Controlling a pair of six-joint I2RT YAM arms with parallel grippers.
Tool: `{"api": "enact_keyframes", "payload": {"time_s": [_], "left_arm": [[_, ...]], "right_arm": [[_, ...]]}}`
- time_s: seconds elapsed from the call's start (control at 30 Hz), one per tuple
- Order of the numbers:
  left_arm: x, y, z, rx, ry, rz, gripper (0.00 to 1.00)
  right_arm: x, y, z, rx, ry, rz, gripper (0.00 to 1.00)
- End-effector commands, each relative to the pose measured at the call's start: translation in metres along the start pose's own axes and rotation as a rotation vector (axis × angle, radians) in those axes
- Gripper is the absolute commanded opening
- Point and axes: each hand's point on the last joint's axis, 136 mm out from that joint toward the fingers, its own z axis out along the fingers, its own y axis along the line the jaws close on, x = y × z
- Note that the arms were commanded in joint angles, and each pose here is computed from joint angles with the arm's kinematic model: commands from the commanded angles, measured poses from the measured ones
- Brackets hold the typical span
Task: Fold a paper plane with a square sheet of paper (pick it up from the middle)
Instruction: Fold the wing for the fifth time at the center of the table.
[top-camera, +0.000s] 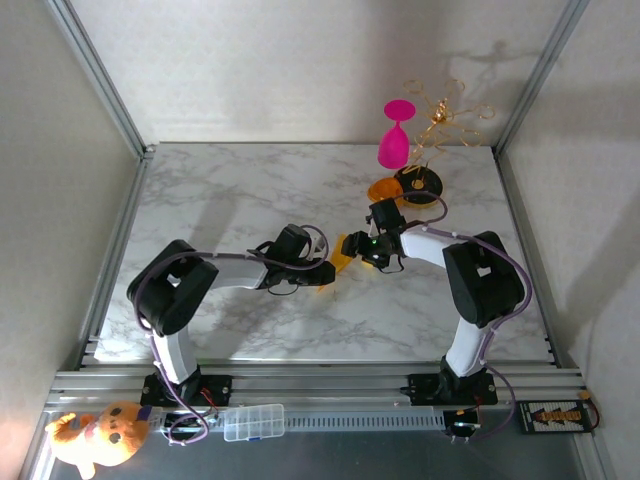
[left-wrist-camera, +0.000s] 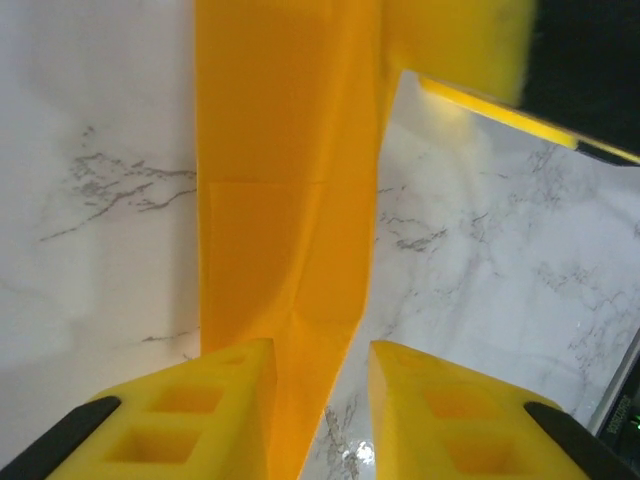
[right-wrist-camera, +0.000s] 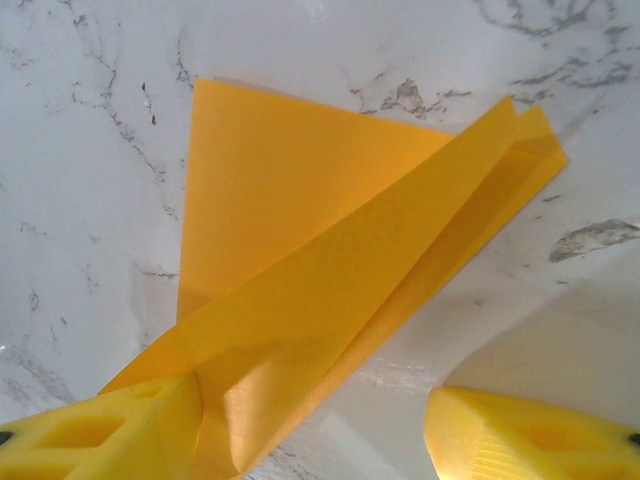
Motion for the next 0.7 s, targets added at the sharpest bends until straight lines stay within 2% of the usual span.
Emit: {"api": "enact_keyframes", "payload": {"time_s": [0.0, 0.37, 0.67], "left_arm": [[-0.016, -0.015, -0.012, 0.003, -0.09, 0.075, 0.31], [-0.005, -0.012, -0.01, -0.03, -0.082, 0.104, 0.37], [-0.001, -0.008, 0.001, -0.069, -0.061, 0.138, 0.33]], "right_arm": [[0.02, -0.065, 0.03, 0.235, 0.043, 0.032, 0.65], [0.022, -0.067, 0.034, 0.261, 0.058, 0.031, 0.65], [0.024, -0.07, 0.036, 0.269, 0.068, 0.039, 0.65]]}}
